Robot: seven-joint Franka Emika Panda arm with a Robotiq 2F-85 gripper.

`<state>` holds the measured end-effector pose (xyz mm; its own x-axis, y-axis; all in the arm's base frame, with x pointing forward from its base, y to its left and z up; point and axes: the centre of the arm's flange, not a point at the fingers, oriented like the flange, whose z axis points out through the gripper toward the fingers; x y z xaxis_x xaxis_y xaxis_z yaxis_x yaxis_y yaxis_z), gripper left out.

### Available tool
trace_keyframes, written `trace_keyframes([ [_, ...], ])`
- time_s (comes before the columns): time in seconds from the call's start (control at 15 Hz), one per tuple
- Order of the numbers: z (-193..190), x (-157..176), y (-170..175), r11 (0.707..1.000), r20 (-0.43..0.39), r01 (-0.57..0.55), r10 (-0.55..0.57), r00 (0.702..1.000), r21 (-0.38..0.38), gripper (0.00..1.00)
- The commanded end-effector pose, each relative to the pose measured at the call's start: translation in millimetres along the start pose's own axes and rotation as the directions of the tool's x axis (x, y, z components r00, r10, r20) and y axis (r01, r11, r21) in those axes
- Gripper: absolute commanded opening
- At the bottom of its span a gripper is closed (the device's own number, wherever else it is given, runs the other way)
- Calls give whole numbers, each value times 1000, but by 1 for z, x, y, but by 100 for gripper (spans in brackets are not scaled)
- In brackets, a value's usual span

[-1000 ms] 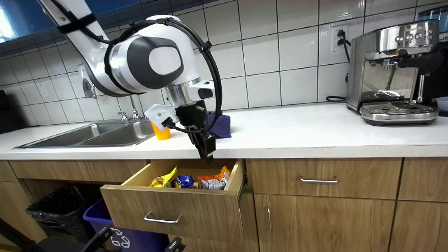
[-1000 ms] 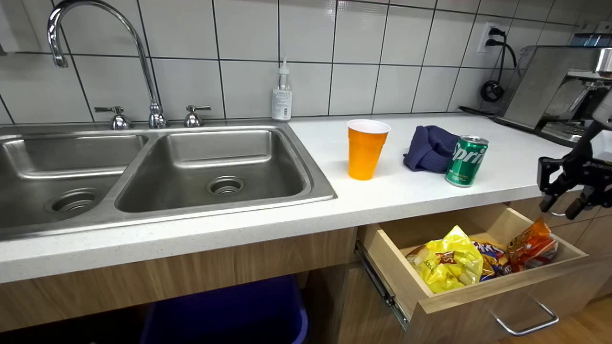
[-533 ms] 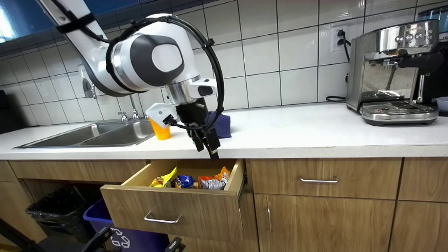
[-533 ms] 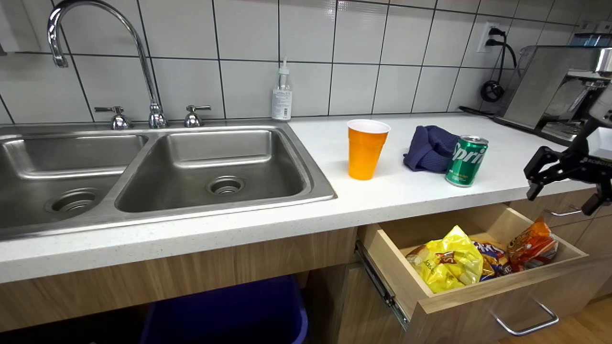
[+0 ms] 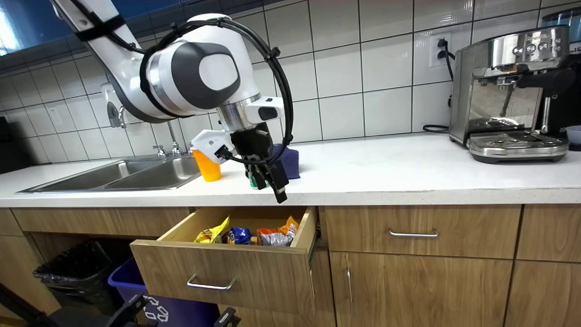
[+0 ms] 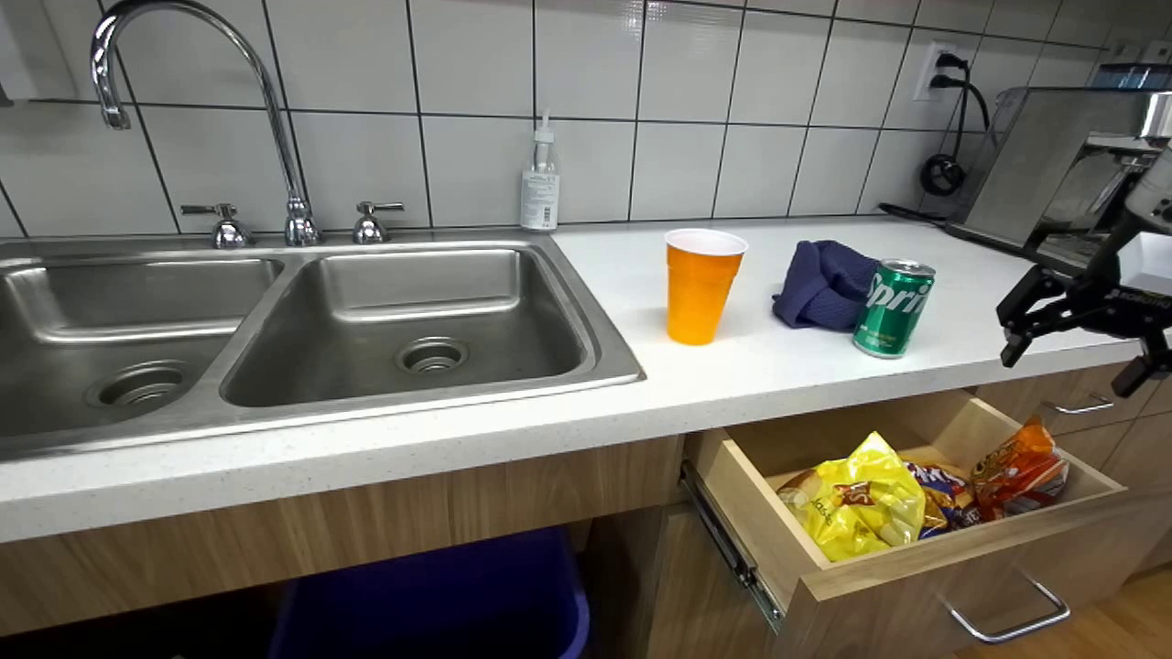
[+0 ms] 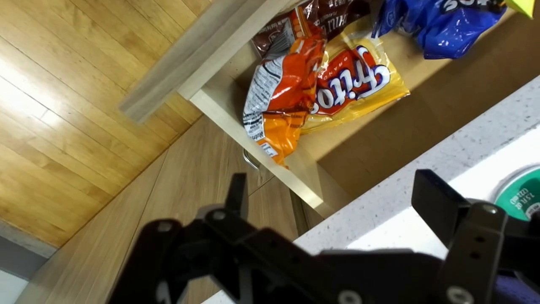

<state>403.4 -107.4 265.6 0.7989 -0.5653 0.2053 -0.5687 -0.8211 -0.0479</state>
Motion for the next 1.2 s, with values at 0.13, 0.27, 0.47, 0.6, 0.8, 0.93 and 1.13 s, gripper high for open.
trace_keyframes([
  [0.13, 5, -4, -4, 1000, -4, -9, 9, 1000, 1, 100],
  [0.27, 10, -10, -3, 1000, 9, 1, -1, 1000, -6, 100],
  [0.47, 21, -17, -2, 1000, 32, 9, -9, 999, -10, 100],
  [0.6, 29, -21, -3, 1000, 41, 17, -17, 999, -5, 100],
  [0.8, 41, -29, -5, 999, 51, 45, -45, 998, 1, 100],
  [0.93, 50, -32, -8, 998, 53, 59, -59, 997, 6, 100],
  [1.13, 61, -35, -11, 998, 55, 62, -63, 997, 15, 100],
])
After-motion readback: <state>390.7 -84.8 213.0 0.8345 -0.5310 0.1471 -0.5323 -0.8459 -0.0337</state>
